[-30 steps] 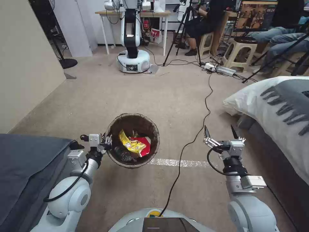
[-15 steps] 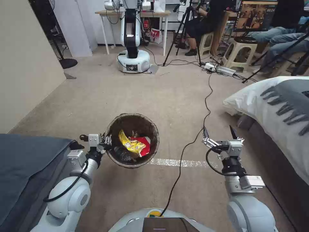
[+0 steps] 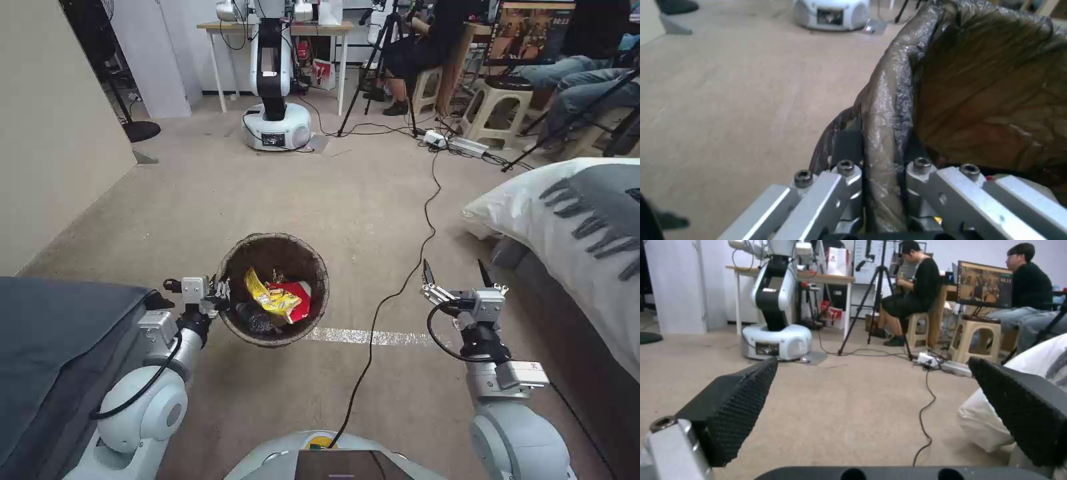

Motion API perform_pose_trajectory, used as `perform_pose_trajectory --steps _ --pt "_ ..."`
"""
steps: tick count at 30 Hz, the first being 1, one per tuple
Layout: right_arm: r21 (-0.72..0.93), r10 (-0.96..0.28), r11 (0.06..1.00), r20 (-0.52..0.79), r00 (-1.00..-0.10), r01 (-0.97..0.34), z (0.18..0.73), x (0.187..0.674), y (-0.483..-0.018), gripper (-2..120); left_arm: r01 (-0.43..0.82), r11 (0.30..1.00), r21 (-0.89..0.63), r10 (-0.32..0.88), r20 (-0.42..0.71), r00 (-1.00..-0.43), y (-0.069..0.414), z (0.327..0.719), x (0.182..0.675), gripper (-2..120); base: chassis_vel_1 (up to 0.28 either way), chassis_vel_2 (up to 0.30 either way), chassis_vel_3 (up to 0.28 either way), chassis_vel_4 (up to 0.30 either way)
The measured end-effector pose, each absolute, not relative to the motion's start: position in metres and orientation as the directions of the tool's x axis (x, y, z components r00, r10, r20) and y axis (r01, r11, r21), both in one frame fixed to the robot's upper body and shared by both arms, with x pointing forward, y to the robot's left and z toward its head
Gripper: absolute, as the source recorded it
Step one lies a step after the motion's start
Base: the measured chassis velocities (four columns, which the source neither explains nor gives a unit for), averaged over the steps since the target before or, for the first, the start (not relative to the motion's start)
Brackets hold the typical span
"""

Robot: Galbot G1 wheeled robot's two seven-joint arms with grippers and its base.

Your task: Pick up the trash bin, then pick up the garbage from the floor and place it into the trash bin.

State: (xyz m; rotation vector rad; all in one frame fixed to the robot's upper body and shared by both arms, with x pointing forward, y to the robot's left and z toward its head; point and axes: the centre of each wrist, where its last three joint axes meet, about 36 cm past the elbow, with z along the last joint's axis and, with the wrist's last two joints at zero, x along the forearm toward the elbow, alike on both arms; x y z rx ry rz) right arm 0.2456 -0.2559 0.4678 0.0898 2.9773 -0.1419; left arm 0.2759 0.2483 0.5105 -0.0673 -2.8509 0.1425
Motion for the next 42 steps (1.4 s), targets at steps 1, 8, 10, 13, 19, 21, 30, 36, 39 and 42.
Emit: perform_pose_trajectory --steps 1,8,10,13,19,21,30,36,39,42 --pt "-0.089 0.051 0.994 -0.162 -0.985 0.066 0.468 0.246 -0.256 100 0.016 0.995 -0.103 0.045 0.294 -0.955 0.249 0.512 0.276 7 0.0 0.0 0.0 0.0" --pt "-0.095 0.045 0.994 -0.168 -0.985 0.061 0.47 0.246 -0.256 100 -0.061 0.99 -0.128 -0.005 0.4 -0.916 0.249 0.524 0.278 7 0.0 0.0 0.0 0.0" --pt "-0.094 0.044 0.994 -0.17 -0.984 0.061 0.47 0.246 -0.257 100 -0.092 0.985 -0.149 -0.019 0.432 -0.902 0.252 0.526 0.282 7 0.0 0.0 0.0 0.0" --pt "-0.093 0.044 0.994 -0.172 -0.984 0.061 0.47 0.247 -0.257 100 -0.12 0.977 -0.177 -0.024 0.467 -0.884 0.254 0.527 0.286 7 0.0 0.0 0.0 0.0" --pt "-0.092 0.043 0.994 -0.177 -0.983 0.06 0.47 0.248 -0.257 100 -0.15 0.968 -0.201 -0.028 0.509 -0.861 0.257 0.526 0.292 7 0.0 0.0 0.0 0.0" --pt "-0.092 0.042 0.994 -0.178 -0.983 0.06 0.47 0.249 -0.257 100 -0.157 0.964 -0.216 -0.022 0.522 -0.853 0.256 0.525 0.293 7 0.0 0.0 0.0 0.0" --pt "-0.088 0.043 0.994 -0.18 -0.983 0.06 0.47 0.25 -0.257 100 -0.178 0.953 -0.245 -0.003 0.58 -0.815 0.254 0.51 0.298 7 0.0 0.0 0.0 0.0" --pt "-0.086 0.036 0.995 -0.184 -0.982 0.053 0.471 0.251 -0.257 100 -0.185 0.95 -0.25 0.006 0.61 -0.792 0.252 0.496 0.305 7 0.0 0.0 0.0 0.0" --pt "-0.087 0.032 0.995 -0.186 -0.982 0.049 0.471 0.252 -0.257 100 -0.186 0.95 -0.25 0.008 0.616 -0.788 0.252 0.493 0.307 7 0.0 0.0 0.0 0.0" --pt "-0.086 0.025 0.995 -0.187 -0.982 0.042 0.471 0.253 -0.257 100 -0.188 0.949 -0.252 0.013 0.628 -0.778 0.251 0.487 0.309 7 0.0 0.0 0.0 0.0"
